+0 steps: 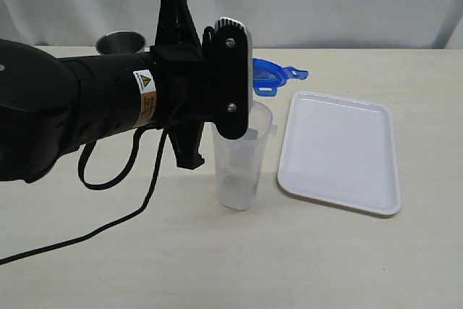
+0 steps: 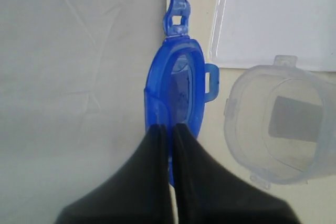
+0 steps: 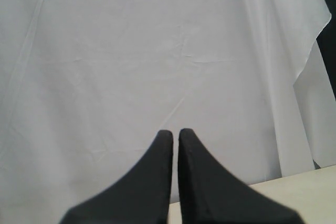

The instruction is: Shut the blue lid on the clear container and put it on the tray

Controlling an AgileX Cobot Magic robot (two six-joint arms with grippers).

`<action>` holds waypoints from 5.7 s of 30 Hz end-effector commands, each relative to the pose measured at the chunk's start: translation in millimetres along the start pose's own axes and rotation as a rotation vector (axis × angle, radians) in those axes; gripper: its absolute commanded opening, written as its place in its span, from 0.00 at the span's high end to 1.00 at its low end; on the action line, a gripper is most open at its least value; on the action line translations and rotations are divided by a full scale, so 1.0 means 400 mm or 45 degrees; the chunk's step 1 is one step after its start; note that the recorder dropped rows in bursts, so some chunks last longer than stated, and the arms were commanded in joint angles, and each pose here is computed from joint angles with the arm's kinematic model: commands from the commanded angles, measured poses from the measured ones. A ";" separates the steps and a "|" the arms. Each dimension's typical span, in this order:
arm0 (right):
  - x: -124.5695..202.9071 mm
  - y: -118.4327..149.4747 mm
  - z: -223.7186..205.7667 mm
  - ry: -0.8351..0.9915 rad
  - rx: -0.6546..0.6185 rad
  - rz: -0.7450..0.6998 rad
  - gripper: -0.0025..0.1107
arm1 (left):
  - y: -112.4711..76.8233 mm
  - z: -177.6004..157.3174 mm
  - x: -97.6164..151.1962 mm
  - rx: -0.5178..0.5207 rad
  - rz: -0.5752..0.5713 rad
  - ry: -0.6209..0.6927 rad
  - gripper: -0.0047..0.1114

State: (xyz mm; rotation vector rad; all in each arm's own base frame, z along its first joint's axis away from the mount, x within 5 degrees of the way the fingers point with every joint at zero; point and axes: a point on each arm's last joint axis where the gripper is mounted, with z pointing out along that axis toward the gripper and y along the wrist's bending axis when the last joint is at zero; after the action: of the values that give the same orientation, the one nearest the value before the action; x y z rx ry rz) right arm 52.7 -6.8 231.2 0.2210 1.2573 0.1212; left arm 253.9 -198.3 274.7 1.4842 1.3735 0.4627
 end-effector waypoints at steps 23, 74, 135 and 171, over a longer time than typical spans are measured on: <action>-0.001 0.001 -0.001 0.001 0.000 -0.014 0.94 | -0.028 -0.005 0.010 0.060 -0.024 0.006 0.96; -0.072 0.309 0.456 0.724 -1.464 -1.205 0.53 | -0.036 -0.005 0.003 0.096 -0.030 -0.038 0.96; 0.151 0.404 0.482 0.619 -1.293 -1.571 0.94 | -0.029 -0.005 0.011 0.055 0.008 0.002 0.57; 0.071 0.502 0.309 0.133 -1.455 -1.818 0.94 | 0.079 -0.224 0.313 -0.692 -1.322 0.675 0.75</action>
State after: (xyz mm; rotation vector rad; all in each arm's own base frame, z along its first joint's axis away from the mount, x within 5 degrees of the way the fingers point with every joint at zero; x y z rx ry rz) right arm 192.0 176.1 295.1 -1.5108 1.1192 -0.4029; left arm 226.2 -51.6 305.8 0.0774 1.9717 0.5719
